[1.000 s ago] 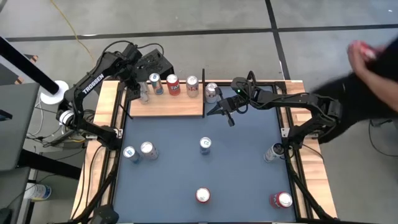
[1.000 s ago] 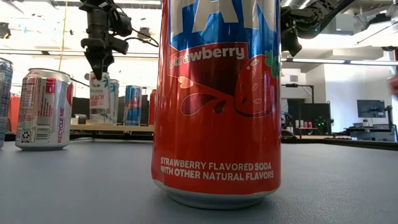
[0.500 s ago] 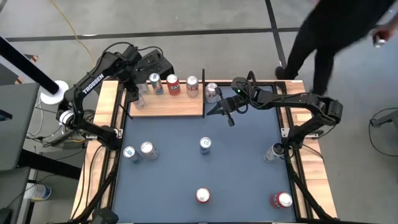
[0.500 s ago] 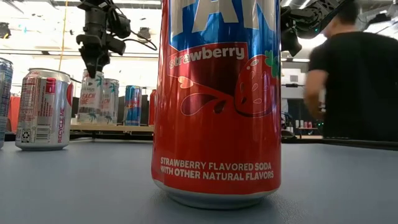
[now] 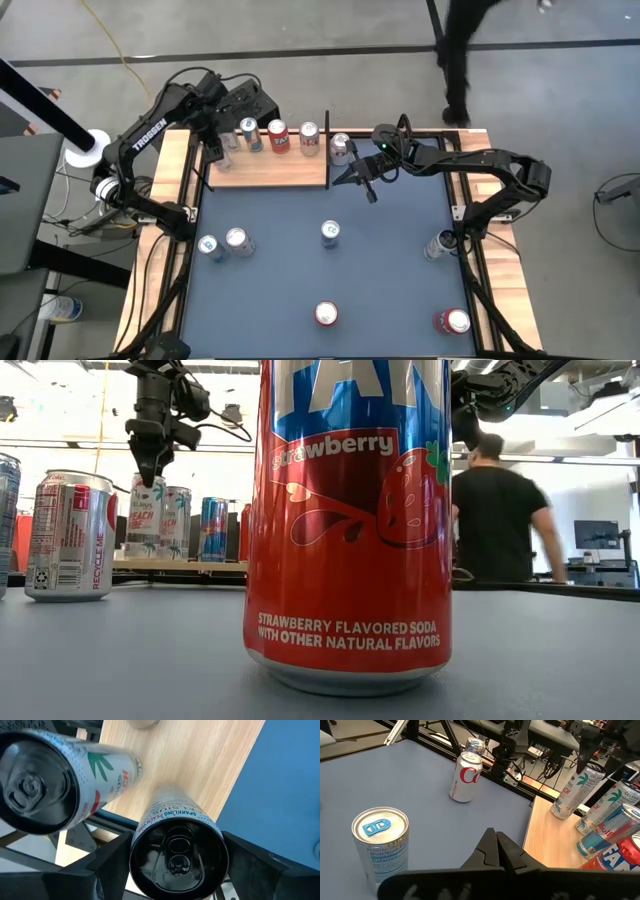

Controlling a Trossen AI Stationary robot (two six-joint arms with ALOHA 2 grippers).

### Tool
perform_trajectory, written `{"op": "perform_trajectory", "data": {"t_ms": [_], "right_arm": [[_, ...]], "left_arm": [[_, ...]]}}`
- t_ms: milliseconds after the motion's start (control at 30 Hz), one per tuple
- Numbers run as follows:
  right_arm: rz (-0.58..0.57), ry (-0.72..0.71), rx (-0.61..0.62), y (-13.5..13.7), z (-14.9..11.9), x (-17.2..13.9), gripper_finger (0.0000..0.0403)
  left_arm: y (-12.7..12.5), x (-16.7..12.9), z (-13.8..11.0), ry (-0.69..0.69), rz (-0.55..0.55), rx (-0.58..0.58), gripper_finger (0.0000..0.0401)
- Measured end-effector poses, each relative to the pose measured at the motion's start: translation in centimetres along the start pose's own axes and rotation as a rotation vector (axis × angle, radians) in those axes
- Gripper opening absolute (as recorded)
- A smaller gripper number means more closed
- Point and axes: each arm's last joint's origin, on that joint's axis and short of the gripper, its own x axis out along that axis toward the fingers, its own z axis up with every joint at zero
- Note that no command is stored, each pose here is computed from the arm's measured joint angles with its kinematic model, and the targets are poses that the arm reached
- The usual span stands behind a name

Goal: Place canned beverage on shelf
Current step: Put the bottom white pink soda can on the shelf aligned with the other white pink soda can

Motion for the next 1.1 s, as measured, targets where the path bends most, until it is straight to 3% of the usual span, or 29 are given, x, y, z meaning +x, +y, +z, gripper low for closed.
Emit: {"op": "perform_trajectory", "data": {"t_ms": [767,1100], "right_arm": [[-0.001,-0.001,-0.001,-0.01,0.01,0.0,0.0],[0.002,0.003,0.003,0.03,-0.03,0.0,0.0]], "left_arm": [[0.07,-0.01,0.15,-0.016,0.008,0.016,0.0272],[-0.05,-0.03,0.25,-0.053,-0.037,-0.009,0.0272]]}}
